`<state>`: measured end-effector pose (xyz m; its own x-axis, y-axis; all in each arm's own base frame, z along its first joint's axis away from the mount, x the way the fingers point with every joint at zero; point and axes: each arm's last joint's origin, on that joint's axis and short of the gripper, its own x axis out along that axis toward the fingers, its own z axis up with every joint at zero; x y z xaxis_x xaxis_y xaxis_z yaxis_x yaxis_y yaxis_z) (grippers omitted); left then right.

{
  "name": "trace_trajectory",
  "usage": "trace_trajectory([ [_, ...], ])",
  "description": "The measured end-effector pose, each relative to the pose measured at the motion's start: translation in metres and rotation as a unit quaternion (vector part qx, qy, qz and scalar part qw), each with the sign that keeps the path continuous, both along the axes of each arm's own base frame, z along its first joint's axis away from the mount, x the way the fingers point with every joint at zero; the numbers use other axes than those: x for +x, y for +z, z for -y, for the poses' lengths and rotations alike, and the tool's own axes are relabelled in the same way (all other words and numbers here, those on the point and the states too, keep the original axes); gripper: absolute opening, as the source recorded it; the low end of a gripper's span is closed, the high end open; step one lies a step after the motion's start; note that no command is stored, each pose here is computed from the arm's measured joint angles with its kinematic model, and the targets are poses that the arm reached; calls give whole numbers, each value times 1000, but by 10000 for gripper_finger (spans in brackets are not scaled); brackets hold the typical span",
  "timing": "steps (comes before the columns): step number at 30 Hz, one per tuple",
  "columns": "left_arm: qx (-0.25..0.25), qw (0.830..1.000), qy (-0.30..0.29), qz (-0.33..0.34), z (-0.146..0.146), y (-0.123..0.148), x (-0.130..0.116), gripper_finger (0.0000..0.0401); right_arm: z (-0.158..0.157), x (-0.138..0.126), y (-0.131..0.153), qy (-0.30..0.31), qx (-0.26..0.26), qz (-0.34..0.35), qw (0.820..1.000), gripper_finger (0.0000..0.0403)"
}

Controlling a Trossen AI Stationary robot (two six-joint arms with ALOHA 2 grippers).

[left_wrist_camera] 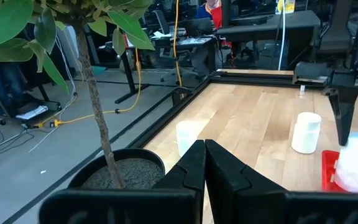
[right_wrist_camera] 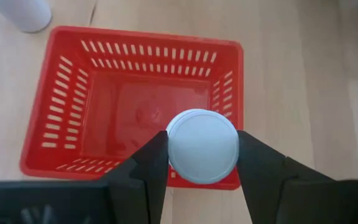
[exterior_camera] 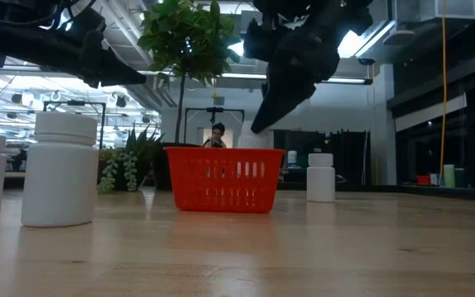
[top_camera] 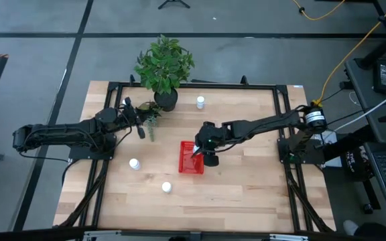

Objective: Pick and place pill bottles into a basket
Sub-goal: Put the white medicine bottle into the red bin

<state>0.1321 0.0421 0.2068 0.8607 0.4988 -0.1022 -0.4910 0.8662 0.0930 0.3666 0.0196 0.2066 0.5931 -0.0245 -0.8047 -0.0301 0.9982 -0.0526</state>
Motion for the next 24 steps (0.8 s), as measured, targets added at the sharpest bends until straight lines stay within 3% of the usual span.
trace_trajectory([
  [24, -1, 1000, 0, -2, 0, 0, 0, 4, 0, 8, -18, 9, -8, -14, 1000, 156],
])
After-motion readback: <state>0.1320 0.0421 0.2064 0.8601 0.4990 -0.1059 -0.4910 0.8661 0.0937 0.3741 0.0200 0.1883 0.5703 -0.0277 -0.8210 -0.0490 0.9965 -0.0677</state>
